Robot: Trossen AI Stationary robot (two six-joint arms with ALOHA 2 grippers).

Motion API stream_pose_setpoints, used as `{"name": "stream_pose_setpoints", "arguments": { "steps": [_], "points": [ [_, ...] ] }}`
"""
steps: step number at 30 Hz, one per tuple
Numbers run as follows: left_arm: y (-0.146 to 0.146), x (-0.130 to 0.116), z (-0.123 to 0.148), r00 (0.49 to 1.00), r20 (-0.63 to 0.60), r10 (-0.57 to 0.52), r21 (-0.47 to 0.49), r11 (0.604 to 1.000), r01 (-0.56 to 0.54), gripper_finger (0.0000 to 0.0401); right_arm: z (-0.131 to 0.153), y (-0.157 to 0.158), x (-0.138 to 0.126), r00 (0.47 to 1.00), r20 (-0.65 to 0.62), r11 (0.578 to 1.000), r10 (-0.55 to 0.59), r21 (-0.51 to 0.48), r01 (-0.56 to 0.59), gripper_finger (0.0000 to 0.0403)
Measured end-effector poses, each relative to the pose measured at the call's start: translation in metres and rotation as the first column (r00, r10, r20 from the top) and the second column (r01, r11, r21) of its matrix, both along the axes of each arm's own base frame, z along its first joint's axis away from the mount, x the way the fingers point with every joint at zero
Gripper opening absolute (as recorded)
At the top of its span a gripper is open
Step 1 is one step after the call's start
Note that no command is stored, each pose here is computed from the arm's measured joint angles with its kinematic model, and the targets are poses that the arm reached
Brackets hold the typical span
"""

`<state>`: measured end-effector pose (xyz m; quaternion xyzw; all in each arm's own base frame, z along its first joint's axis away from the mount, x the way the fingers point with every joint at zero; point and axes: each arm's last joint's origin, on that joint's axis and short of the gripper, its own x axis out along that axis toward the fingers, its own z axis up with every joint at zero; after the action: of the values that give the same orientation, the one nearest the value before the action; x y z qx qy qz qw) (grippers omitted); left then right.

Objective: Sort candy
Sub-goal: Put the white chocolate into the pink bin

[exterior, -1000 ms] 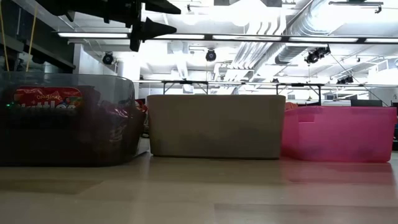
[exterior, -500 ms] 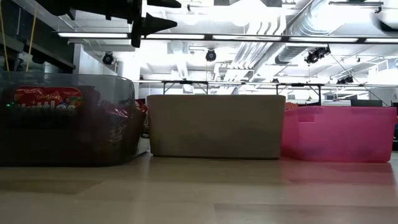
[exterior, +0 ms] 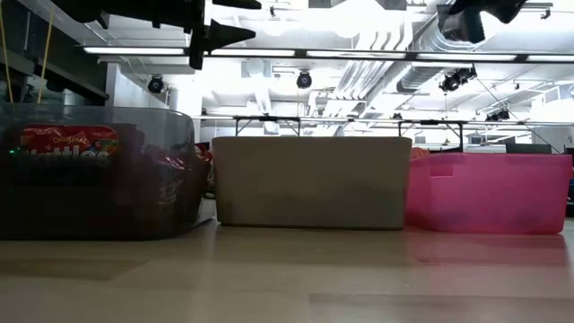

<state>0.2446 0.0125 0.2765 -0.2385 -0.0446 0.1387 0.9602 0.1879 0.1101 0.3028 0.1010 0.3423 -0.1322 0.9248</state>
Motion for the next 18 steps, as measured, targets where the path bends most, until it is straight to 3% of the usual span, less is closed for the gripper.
{"name": "stream_pose_setpoints", "arguments": {
  "steps": [5,8,14,18],
  "points": [
    [-0.001,0.000,0.000,1.000,0.006,-0.025,-0.019,1.000,0.025,0.0204,0.007,-0.018,-0.018,0.999,-0.034,0.998,-0.035,-0.053,0.033,0.0000],
    [-0.001,0.000,0.000,0.999,0.008,-0.032,-0.025,0.999,0.032,0.0204,-0.008,-0.025,-0.020,0.998,-0.041,0.997,-0.056,-0.049,0.054,0.0000],
    [-0.001,0.000,0.000,0.999,0.025,-0.032,-0.085,0.996,0.034,0.0204,-0.069,-0.031,-0.017,0.997,0.074,0.987,-0.030,0.157,0.018,0.0000],
    [-0.001,0.000,0.000,0.999,0.025,-0.032,-0.084,0.996,0.034,0.0204,-0.081,-0.034,-0.017,0.973,0.228,0.958,-0.045,0.285,-0.023,0.0000]
  ]
}}
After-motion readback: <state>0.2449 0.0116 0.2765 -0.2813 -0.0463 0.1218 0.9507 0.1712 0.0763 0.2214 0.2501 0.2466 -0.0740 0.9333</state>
